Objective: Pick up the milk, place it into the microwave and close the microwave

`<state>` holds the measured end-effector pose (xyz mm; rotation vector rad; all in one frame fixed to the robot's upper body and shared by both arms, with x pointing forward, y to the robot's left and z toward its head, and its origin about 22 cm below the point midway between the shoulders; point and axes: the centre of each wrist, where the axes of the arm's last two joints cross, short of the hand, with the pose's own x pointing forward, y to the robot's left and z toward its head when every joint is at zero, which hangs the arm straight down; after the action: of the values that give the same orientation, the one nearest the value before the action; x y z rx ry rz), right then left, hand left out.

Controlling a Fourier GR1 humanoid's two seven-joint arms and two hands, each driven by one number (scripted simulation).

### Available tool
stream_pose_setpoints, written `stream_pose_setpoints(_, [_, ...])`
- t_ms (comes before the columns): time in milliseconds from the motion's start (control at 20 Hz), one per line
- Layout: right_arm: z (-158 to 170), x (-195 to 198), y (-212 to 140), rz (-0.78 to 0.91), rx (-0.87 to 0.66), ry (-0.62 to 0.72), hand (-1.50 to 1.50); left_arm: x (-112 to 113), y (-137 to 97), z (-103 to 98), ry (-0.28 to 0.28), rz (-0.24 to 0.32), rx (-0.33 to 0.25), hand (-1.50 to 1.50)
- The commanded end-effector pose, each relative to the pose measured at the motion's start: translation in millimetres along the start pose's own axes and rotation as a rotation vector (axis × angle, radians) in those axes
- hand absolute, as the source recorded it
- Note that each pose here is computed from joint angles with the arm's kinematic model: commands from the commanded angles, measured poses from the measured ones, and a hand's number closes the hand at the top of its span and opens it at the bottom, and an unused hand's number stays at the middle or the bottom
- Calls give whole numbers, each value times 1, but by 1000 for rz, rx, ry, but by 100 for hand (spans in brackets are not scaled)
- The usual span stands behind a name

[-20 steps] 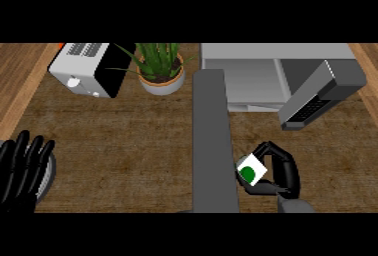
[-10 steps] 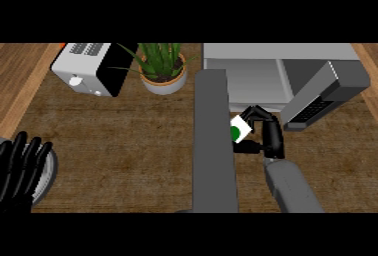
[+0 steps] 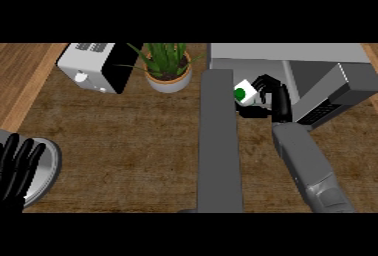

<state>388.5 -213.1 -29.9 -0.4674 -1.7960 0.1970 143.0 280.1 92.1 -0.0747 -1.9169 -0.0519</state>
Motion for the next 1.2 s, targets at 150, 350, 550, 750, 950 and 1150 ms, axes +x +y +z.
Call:
stream_pose_setpoints(150, [-41, 11, -34, 131, -155, 39, 150, -1, -10, -7, -4, -5, -24, -150])
stream_pose_setpoints(350, [-43, 17, -22, 250, -285, -3, 150, -4, -5, -13, -16, -16, -39, -150])
stream_pose_setpoints(550, [-49, 18, -32, 410, -197, -57, -150, -7, 1, -7, 10, -37, -50, -150])
stream_pose_setpoints(750, [-48, 16, -29, 423, -96, -38, -150, -6, 2, -8, 11, -47, -41, -150])
stream_pose_setpoints(950, [-53, 27, -16, 413, -41, -47, -150, -5, -3, -16, 2, -66, -39, -150])
stream_pose_setpoints(1150, [-42, 16, -13, 371, -14, -19, -150, -6, 0, -12, -16, -71, -50, -150])
